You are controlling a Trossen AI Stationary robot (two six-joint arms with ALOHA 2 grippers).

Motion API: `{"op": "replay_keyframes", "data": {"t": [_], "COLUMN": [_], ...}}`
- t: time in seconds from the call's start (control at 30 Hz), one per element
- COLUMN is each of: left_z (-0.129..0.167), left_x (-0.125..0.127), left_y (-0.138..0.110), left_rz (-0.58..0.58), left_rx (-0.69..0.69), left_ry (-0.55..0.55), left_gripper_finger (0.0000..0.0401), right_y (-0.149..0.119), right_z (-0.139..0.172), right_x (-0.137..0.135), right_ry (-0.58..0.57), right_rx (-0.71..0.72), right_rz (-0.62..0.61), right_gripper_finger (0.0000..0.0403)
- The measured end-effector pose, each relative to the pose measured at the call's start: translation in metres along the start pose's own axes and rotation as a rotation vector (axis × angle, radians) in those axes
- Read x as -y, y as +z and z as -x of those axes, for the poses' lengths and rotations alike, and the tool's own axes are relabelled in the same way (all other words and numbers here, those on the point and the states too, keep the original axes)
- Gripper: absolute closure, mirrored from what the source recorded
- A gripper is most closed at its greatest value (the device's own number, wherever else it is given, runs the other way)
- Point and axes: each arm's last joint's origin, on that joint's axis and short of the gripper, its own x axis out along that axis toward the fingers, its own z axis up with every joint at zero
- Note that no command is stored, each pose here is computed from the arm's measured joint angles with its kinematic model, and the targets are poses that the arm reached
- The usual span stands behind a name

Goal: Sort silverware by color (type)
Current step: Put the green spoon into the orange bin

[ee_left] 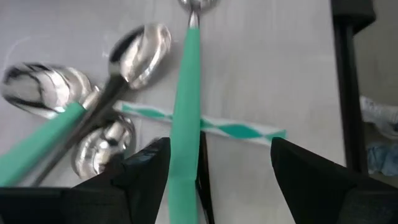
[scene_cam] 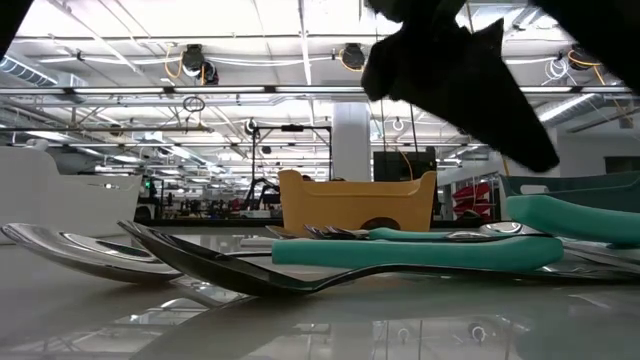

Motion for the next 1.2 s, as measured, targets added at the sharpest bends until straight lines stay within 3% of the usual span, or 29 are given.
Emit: {"op": "replay_keyframes", "data": {"t": [0.3,0.5,0.8,1.2], "left_z": [-0.012,-0.025,-0.024,-0.029], "left_x": [-0.016,-0.028,-0.026,-0.027], "left_y": [0.001,0.004,0.003,0.001], "left_rz": [0.028,0.019,-0.090,-0.103], "left_rx": [-0.027,-0.058,-0.058,-0.068], "left_ry": [0.037,-0.022,-0.029,-0.030], "left_gripper_finger": [0.0148,0.0184,0.0205,0.0245], "right_y": [0.000,0.000,0.000,0.000], "right_z": [0.000,0.000,0.000,0.000], "right_x": [0.000,0.000,0.001,0.003], "right_ry": [-0.002,-0.003,-0.011,-0.034], "right_rx": [0.000,0.001,0.001,0.017], "right_rz": [-0.029,-0.032,-0.040,-0.032], "right_gripper_finger": [0.0236,0.0236,0.0236,0.0236]}}
